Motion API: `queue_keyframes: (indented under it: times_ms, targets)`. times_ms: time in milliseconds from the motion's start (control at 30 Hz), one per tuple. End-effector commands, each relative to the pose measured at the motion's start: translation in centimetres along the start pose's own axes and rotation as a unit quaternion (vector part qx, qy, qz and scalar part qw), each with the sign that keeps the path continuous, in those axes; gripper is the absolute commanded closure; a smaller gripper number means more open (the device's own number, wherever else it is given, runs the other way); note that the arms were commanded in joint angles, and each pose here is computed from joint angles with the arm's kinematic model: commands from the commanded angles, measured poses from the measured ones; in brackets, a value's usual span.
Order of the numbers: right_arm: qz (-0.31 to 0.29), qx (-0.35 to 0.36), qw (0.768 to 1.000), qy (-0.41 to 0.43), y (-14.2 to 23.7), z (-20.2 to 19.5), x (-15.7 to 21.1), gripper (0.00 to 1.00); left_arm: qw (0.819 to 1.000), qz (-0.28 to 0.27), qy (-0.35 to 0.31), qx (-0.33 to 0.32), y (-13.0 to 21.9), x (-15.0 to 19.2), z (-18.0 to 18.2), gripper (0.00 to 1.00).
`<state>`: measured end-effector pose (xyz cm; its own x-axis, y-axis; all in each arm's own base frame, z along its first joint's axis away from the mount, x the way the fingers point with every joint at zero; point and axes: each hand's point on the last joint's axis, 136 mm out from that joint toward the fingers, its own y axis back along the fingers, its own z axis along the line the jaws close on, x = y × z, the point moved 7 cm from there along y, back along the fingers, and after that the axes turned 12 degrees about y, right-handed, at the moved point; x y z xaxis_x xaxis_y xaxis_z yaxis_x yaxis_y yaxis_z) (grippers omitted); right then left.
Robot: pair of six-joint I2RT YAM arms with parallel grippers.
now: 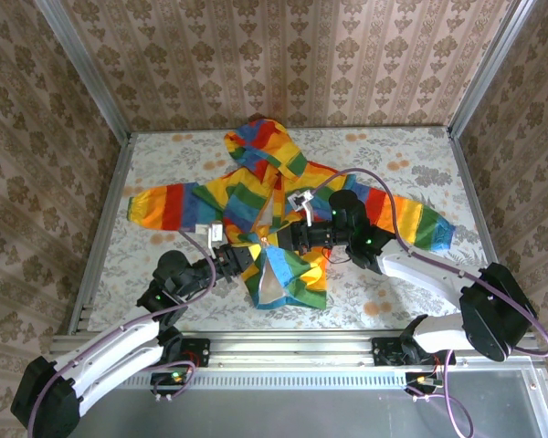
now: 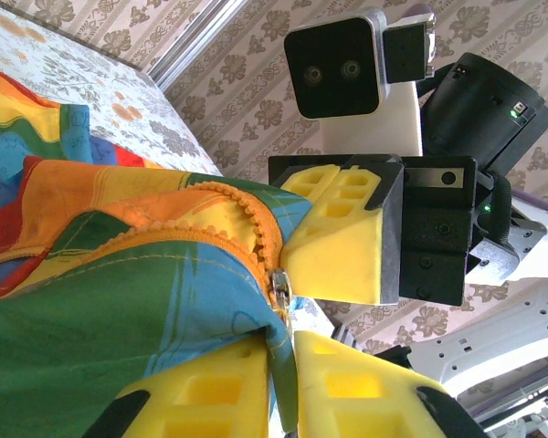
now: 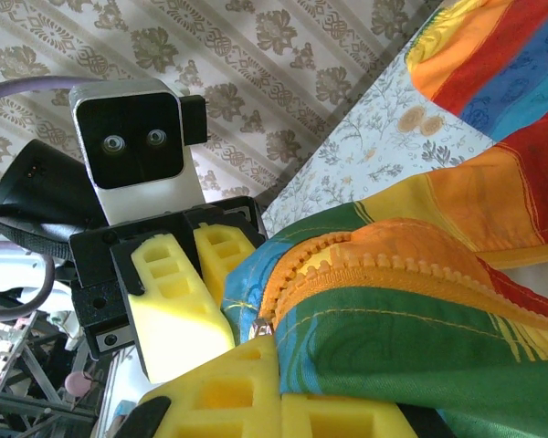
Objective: Zip up the jacket
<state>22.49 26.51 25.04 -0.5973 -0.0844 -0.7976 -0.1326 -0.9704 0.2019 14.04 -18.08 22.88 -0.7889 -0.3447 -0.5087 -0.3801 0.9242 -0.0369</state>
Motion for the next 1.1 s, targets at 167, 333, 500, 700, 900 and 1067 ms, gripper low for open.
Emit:
queue_keyframes:
  times_ms: [167, 333, 500, 700, 900, 1067]
  targets:
    - [0.003, -0.031, 1.000, 0.003, -0.7, 0.3, 0.3, 1.00, 1.000, -0.013, -0.007, 0.016, 0.2, 0.0, -0.1, 0.89]
    - [0.008, -0.036, 0.999, 0.002, -1.0, 0.2, 0.5, 1.00, 1.000, -0.014, -0.002, 0.007, 0.4, 0.2, 0.2, 0.95]
    - [0.010, -0.025, 1.000, -0.003, -1.0, -0.2, 0.9, 1.00, 1.000, 0.009, 0.012, -0.018, 0.6, 0.7, 0.6, 1.00]
    - [0.023, -0.008, 1.000, -0.019, -1.7, -1.4, 2.1, 1.00, 0.995, 0.053, 0.043, -0.076, 1.5, 2.1, 1.6, 1.00]
    - [0.039, 0.000, 0.998, -0.045, -2.7, -3.0, 4.5, 1.00, 0.977, 0.116, 0.089, -0.154, 2.7, 3.7, 2.6, 1.00]
    - [0.062, 0.028, 0.996, -0.054, -2.9, -4.3, 6.4, 0.82, 0.947, 0.170, 0.134, -0.239, 4.3, 5.2, 3.6, 1.00]
